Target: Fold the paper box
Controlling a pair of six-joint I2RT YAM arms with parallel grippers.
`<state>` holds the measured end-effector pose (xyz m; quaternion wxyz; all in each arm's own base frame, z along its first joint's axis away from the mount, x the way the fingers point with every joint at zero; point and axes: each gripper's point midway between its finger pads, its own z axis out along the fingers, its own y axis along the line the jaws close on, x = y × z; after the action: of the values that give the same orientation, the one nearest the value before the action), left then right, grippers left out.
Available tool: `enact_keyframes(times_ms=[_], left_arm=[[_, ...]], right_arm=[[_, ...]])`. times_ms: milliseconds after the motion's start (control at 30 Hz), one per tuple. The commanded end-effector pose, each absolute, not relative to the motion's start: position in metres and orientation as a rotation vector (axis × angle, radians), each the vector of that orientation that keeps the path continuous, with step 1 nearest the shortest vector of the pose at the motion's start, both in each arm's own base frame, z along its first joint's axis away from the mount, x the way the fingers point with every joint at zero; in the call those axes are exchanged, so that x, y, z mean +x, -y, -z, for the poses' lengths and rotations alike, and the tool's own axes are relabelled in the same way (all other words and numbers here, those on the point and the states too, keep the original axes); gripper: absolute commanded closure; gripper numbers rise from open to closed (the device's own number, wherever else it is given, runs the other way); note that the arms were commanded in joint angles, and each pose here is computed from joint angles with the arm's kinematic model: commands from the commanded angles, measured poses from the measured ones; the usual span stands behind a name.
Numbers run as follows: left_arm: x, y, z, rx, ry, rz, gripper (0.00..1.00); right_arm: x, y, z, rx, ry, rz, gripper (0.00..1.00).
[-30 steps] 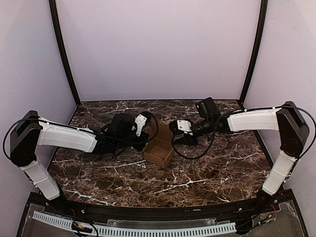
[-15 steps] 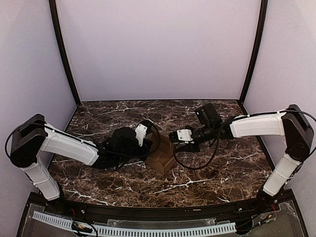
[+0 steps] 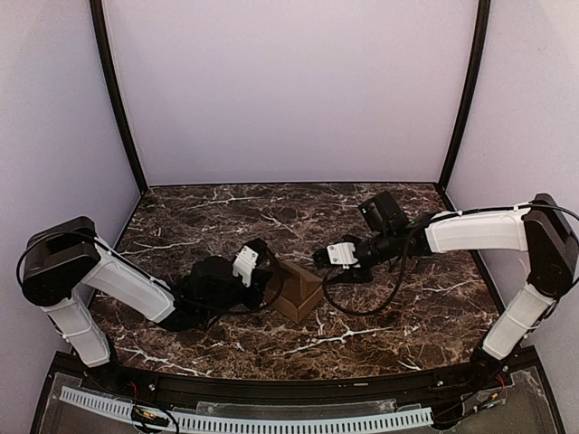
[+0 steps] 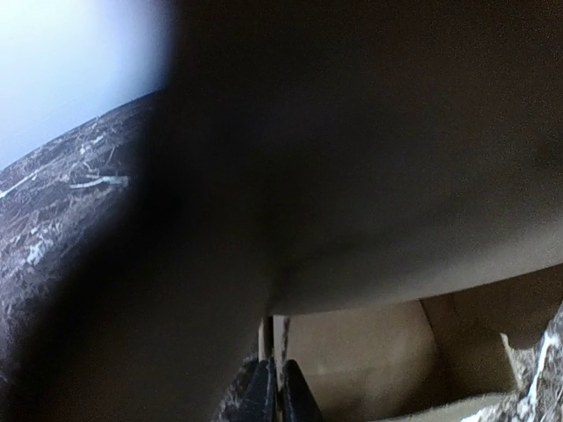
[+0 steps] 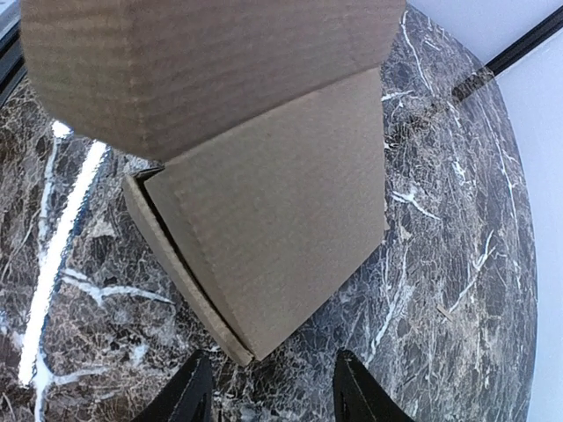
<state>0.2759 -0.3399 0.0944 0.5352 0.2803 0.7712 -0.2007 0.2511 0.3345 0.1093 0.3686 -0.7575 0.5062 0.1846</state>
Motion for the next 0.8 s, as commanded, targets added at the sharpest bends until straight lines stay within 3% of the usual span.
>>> enact_keyframes(times_ms=[0, 167, 367, 567, 767], left_arm=[[0.252, 0.323, -0.064, 0.76, -1.879, 0.432, 0.95], [0.249, 0.317, -0.07, 0.786, -1.837, 0.401, 0.94], [0.243, 0.317, -0.089, 0.798, -1.764, 0.373, 0.75], [0.233, 0.31, -0.103, 0.822, -1.732, 0.33, 0.62], [0.205, 0.286, -0.11, 0.839, -1.773, 0.282, 0.59]], right_arm=[[0.24, -0.323, -0.114, -1.997, -1.305, -0.433, 0.52], [0.23, -0.315, -0.128, -2.057, -1.339, -0.46, 0.47], [0.235, -0.339, -0.183, -1.937, -1.353, -0.595, 0.43], [0.253, -0.37, -0.208, -1.803, -1.381, -0.716, 0.45], [0.247, -0.395, -0.191, -1.842, -1.393, -0.711, 0.51]])
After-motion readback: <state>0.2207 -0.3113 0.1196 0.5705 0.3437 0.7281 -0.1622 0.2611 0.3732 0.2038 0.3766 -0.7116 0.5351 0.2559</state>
